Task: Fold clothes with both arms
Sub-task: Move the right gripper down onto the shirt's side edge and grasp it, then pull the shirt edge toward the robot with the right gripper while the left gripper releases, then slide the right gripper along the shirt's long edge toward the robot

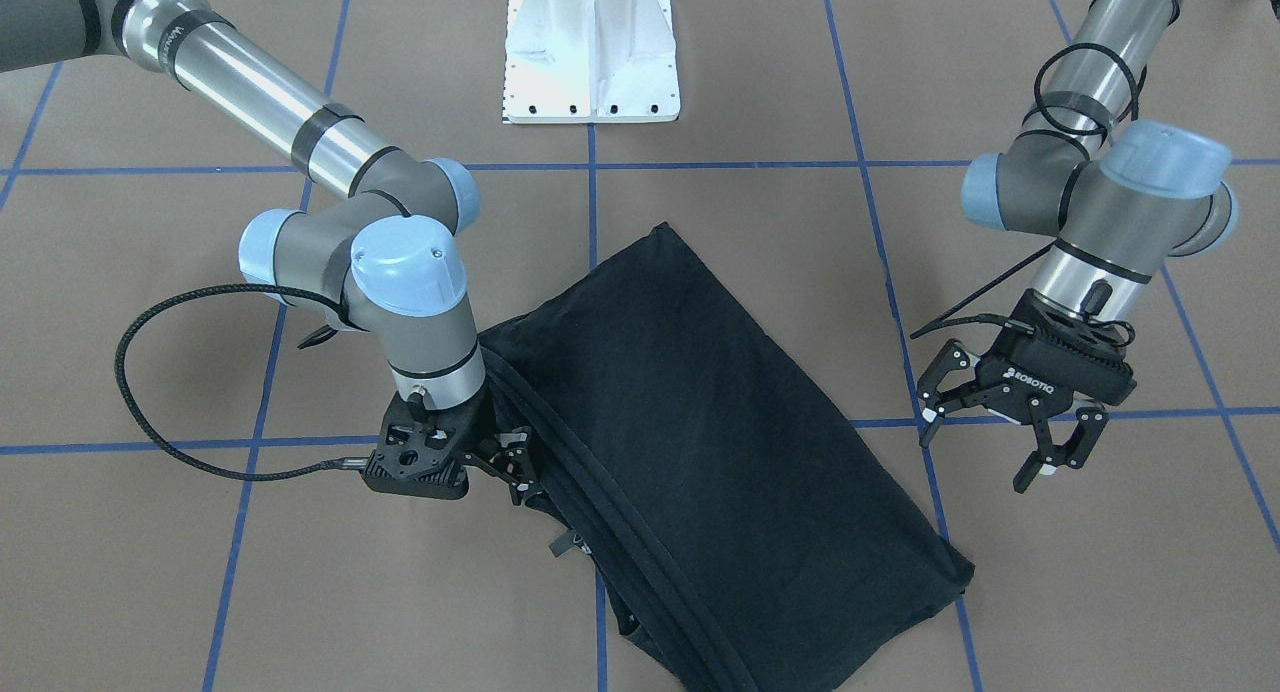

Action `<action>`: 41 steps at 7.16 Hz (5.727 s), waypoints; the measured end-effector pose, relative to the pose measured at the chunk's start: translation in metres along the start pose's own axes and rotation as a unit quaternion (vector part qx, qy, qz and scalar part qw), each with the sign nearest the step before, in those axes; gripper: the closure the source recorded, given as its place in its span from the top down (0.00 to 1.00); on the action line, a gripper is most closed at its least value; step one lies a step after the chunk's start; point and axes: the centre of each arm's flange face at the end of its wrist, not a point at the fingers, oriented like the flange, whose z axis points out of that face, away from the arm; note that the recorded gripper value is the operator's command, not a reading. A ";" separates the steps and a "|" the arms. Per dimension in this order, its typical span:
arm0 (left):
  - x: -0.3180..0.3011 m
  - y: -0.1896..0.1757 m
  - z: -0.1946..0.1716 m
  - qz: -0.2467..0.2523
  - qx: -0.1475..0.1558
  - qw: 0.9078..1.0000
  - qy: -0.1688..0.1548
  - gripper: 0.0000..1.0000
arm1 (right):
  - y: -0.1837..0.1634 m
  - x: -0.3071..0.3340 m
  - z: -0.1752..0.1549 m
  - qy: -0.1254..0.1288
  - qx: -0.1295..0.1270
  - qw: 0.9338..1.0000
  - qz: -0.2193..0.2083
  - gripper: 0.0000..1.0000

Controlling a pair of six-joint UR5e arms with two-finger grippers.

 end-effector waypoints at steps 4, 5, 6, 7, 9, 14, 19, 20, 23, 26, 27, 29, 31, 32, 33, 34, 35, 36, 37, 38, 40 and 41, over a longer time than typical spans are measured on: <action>0.008 -0.003 -0.008 -0.017 0.010 1.000 0.006 1.00 | 0.026 -0.018 0.021 -0.007 -0.010 1.000 -0.002 0.70; 0.008 -0.003 -0.008 -0.017 0.010 1.000 0.006 1.00 | 0.032 -0.023 0.023 -0.008 -0.013 1.000 -0.005 0.70; 0.008 -0.003 -0.008 -0.017 0.010 1.000 0.006 1.00 | 0.039 -0.026 0.024 -0.008 -0.014 1.000 -0.008 0.66; 0.008 -0.003 -0.009 -0.017 0.010 1.000 0.005 1.00 | 0.046 -0.029 0.027 -0.008 -0.014 1.000 -0.011 0.55; 0.008 -0.002 -0.009 -0.017 0.010 1.000 0.005 1.00 | 0.059 -0.034 0.030 -0.006 -0.012 1.000 -0.017 0.05; 0.007 -0.001 -0.009 -0.018 0.009 1.000 0.004 1.00 | 0.062 -0.031 0.019 -0.015 -0.013 0.999 -0.037 0.00; 0.006 0.005 -0.003 -0.021 -0.002 1.000 0.005 1.00 | 0.151 -0.010 -0.063 -0.035 -0.019 0.998 -0.046 0.00; 0.006 0.006 -0.002 -0.022 -0.006 1.000 0.006 1.00 | 0.190 -0.021 -0.087 -0.029 -0.017 0.998 -0.047 0.00; 0.006 0.018 0.006 -0.032 -0.038 0.998 0.026 1.00 | 0.279 -0.030 -0.139 -0.007 0.002 0.998 -0.056 0.00; 0.004 0.023 0.010 -0.047 -0.048 0.997 0.028 1.00 | 0.267 0.011 -0.118 0.033 0.020 0.995 -0.088 0.00; 0.005 0.024 0.011 -0.050 -0.050 0.997 0.029 1.00 | 0.264 0.024 -0.111 0.045 0.024 0.994 -0.093 0.00; 0.008 0.028 0.015 -0.051 -0.054 0.997 0.030 1.00 | 0.265 0.043 -0.100 0.061 0.027 0.993 -0.097 1.00; 0.007 0.030 0.017 -0.052 -0.056 0.997 0.029 1.00 | 0.258 0.044 -0.102 0.060 0.032 0.993 -0.092 1.00; 0.008 0.031 0.017 -0.054 -0.057 0.996 0.029 1.00 | 0.242 0.040 -0.111 0.053 0.026 0.995 -0.085 1.00; 0.008 0.032 0.018 -0.057 -0.058 0.996 0.030 1.00 | 0.227 0.035 -0.126 0.038 0.005 0.996 -0.082 1.00; 0.010 0.034 0.019 -0.062 -0.061 0.996 0.030 1.00 | 0.225 0.031 -0.136 0.028 -0.015 0.996 -0.084 1.00; 0.011 0.036 0.021 -0.069 -0.063 0.995 0.031 1.00 | 0.235 0.029 -0.139 0.027 -0.032 0.995 -0.092 1.00; 0.013 0.037 0.022 -0.073 -0.065 0.995 0.032 1.00 | 0.253 0.029 -0.140 0.030 -0.047 0.993 -0.108 0.99; 0.014 0.038 0.023 -0.075 -0.066 0.995 0.032 1.00 | 0.279 0.031 -0.141 0.035 -0.064 0.988 -0.136 0.94; 0.015 0.039 0.024 -0.075 -0.067 0.994 0.033 1.00 | 0.301 0.031 -0.141 0.040 -0.077 0.982 -0.167 0.81; 0.016 0.039 0.024 -0.075 -0.067 0.994 0.034 1.00 | 0.330 0.038 -0.138 0.048 -0.099 0.968 -0.224 0.66; 0.016 0.040 0.024 -0.075 -0.067 0.994 0.034 1.00 | 0.340 0.044 -0.135 0.051 -0.107 0.962 -0.247 0.63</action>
